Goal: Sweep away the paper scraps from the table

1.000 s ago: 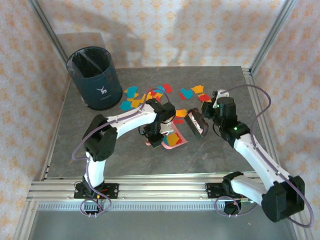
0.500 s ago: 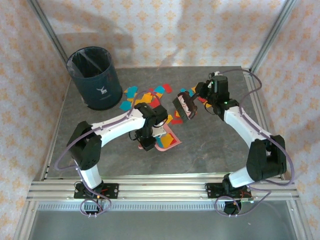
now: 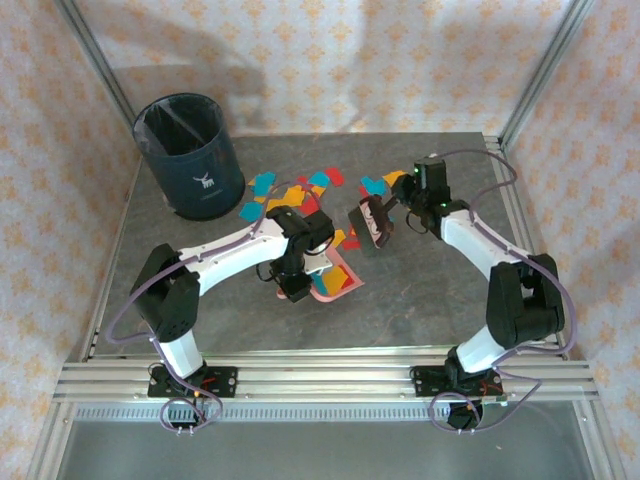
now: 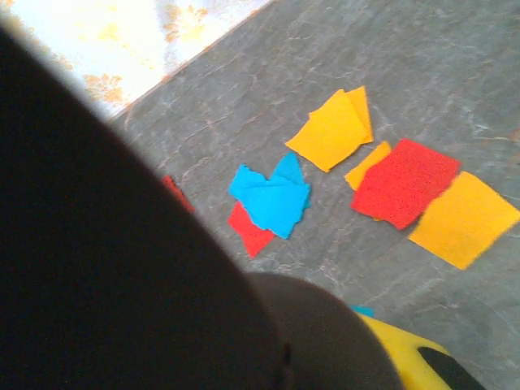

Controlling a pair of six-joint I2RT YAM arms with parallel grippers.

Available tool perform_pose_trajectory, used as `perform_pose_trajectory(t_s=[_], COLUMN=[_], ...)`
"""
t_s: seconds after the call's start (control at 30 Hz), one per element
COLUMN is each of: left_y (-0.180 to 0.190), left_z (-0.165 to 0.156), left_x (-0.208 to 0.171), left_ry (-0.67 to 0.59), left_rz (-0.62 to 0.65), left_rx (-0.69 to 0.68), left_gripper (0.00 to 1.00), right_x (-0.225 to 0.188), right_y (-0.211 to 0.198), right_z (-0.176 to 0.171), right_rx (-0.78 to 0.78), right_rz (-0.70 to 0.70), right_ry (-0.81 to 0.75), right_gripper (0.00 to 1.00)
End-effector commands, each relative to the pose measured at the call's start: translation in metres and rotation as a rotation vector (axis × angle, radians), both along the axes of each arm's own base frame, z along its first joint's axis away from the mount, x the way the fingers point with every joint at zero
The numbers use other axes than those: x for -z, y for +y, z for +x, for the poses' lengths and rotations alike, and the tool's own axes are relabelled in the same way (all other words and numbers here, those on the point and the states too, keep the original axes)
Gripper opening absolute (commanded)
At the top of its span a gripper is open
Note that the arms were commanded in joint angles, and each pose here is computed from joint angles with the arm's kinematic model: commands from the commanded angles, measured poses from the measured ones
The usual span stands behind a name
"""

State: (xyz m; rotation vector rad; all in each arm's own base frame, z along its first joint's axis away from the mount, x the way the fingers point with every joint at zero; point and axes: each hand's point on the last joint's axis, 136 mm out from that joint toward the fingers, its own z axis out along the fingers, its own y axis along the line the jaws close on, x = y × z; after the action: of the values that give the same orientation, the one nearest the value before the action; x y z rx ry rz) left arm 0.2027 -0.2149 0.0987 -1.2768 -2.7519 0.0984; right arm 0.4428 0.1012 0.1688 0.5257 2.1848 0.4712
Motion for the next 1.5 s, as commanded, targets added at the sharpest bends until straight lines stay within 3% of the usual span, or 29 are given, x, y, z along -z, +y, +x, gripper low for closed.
perform_pose_trajectory(t_s=[0.0, 0.27, 0.53, 0.73, 1.07, 1.47], left_y=[-0.002, -0.007, -0.012, -0.016, -0.016, -0.028], left_z=[-0.002, 0.000, -0.004, -0.008, -0.010, -0.003], left_x=[-0.007, -0.004, 0.006, 0.012, 0.018, 0.031], left_ry=[-0.009, 0.011, 0.061, 0.073, 0.086, 0.132], left_rz=[-0.031, -0.031, -0.005, 0.010, 0.063, 0.091], left_rx=[0.000, 0.016, 0.049, 0.076, 0.101, 0.102], left_gripper=[0.00, 0.00, 0.00, 0.00, 0.00, 0.00], right_x=[0.004, 0.007, -0.048, -0.075, -0.071, -0.039], right_y=[-0.029, -0.050, -0.026, -0.036, -0.081, -0.054], right_z=[-0.025, -0.068, -0.076, -0.085, -0.094, -0.097], right_rx=[0.092, 0.128, -0.032, -0.042, 0.061, -0.110], right_rz=[-0.095, -0.154, -0.089, -0.179, -0.493, -0.542], right_ry=[0.047, 0.073, -0.161, -0.244, -0.172, -0.087], right_gripper=[0.00, 0.00, 0.00, 0.00, 0.00, 0.00])
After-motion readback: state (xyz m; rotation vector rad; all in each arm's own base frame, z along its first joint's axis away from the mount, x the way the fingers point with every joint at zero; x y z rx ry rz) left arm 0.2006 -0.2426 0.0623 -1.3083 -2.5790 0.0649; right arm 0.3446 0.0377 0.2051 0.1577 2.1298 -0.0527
